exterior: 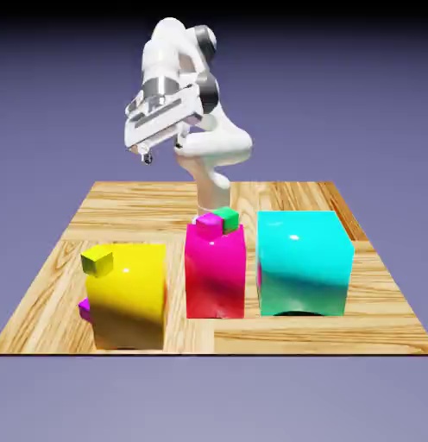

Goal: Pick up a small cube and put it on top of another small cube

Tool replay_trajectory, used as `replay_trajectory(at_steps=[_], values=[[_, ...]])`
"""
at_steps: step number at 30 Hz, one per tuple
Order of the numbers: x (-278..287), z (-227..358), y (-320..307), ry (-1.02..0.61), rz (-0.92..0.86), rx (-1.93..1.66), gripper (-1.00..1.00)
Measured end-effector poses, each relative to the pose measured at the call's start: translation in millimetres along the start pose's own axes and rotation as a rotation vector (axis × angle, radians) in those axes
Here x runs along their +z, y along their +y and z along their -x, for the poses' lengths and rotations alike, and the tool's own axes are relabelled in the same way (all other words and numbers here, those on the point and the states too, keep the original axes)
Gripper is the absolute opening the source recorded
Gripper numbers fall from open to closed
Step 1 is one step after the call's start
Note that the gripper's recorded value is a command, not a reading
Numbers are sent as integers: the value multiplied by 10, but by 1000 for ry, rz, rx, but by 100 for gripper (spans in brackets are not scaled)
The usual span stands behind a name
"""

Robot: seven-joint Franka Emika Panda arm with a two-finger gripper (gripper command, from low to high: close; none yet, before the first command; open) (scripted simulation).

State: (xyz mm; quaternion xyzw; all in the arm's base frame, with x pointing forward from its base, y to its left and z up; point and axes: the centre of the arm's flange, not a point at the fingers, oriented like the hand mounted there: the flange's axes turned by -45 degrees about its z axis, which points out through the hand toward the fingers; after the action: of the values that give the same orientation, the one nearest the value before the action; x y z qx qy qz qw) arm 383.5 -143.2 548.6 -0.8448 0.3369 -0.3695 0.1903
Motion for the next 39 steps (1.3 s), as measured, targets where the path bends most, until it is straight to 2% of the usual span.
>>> replay_trajectory(at_steps=[9,19,26,33,37,38,39], values=[[135,-493,816,-63,40,434,0],[793,-635,1975,-167,202,916,0],[1491,-368,2843,-232,412,1225,0],[2211,216,3670,-257,700,1473,0],[2609,494,3865,-257,698,1474,0],[2732,597,3920,-258,700,1473,-100],[2732,597,3921,-258,700,1473,-100]])
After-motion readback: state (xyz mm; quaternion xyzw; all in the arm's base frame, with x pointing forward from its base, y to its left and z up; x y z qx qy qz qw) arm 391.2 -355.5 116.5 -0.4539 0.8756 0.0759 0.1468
